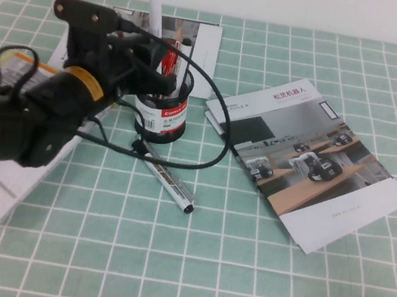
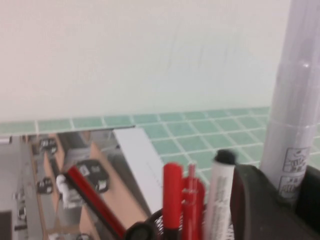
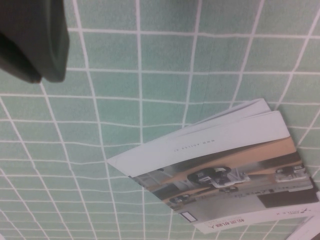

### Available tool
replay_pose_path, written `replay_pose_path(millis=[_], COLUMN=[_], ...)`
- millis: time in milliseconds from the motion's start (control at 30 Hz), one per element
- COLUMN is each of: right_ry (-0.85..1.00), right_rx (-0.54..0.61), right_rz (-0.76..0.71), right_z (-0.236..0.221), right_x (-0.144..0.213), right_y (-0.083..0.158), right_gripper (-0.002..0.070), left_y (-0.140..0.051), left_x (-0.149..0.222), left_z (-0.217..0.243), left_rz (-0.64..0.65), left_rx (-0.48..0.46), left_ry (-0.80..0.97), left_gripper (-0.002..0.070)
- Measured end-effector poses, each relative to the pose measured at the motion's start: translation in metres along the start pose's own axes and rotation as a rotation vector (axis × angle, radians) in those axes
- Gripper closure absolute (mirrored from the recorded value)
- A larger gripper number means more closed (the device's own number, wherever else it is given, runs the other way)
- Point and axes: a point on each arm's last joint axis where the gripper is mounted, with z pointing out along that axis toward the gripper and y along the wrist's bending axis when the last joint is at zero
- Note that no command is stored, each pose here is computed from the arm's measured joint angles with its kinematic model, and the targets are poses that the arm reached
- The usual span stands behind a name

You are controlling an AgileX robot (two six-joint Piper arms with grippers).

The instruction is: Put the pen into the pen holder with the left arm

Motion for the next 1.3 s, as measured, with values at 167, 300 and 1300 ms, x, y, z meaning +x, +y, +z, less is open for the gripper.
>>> replay_pose_path(millis=[167, 300, 1300], right_ry=[0.000, 0.000, 0.000], right_rx=[0.000, 0.000, 0.000], right_rz=[0.000, 0.000, 0.000], right_z=[0.000, 0.000, 0.000], right_x=[0.000, 0.000, 0.000], right_y=[0.000, 0.000, 0.000], right_gripper=[0.0696, 0.0696, 0.0696], left_y=[0.004, 0.005, -0.007], left_x=[0.010, 0.015, -0.053], left_z=[0.014, 0.018, -0.078], left_rz=[-0.012, -0.015, 0.023], left_rx=[-0.014, -0.021, -0.109], left_ry=[0.013, 0.033, 0.218], left_gripper=[0.0567, 0.0567, 0.0575])
